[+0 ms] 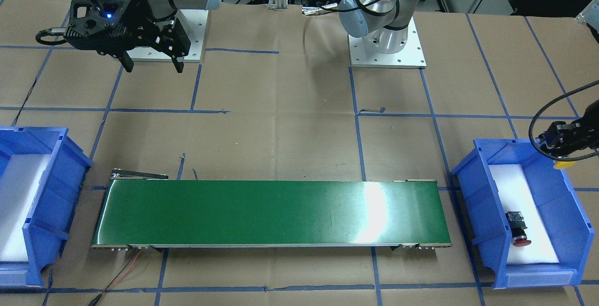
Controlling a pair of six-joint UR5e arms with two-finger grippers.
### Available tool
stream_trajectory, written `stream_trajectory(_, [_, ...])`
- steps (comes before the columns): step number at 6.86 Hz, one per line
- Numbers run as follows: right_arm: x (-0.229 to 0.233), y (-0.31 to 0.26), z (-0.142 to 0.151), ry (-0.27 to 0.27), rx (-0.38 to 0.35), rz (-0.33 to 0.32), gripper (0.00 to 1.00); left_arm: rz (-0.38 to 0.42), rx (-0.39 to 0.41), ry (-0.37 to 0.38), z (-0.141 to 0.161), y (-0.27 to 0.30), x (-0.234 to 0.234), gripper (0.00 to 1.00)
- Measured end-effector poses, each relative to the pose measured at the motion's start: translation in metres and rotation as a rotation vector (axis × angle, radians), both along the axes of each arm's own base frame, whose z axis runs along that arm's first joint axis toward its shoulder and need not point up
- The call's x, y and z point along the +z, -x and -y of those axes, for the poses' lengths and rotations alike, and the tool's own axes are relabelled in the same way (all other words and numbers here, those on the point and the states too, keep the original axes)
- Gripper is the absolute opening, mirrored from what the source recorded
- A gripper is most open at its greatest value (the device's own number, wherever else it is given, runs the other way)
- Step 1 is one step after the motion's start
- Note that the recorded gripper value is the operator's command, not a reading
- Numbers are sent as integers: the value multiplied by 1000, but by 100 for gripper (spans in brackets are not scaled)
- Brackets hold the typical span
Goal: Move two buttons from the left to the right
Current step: 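Grasp the yellow-capped button with the left gripper and lift it, then carry the yellow button onto the conveyor belt and release it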
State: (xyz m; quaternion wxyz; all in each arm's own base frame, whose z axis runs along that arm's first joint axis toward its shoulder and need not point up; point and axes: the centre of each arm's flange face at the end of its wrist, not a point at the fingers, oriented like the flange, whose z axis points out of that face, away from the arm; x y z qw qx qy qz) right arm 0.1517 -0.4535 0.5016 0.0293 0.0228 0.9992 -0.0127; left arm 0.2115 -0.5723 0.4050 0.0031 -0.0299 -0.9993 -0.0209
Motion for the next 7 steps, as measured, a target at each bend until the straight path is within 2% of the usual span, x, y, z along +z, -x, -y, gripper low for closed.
stream_trajectory(2, [0,0,1,1,0,1,100,15,-66,7,22,51,18,6])
stream_trajectory(5, [-2,0,3,8,5,0,100,23,-39,-7,38,202,22,6])
stream_trajectory(7, [-3,0,3,6,1,1,100,24,-32,-36,38,285,0,4])
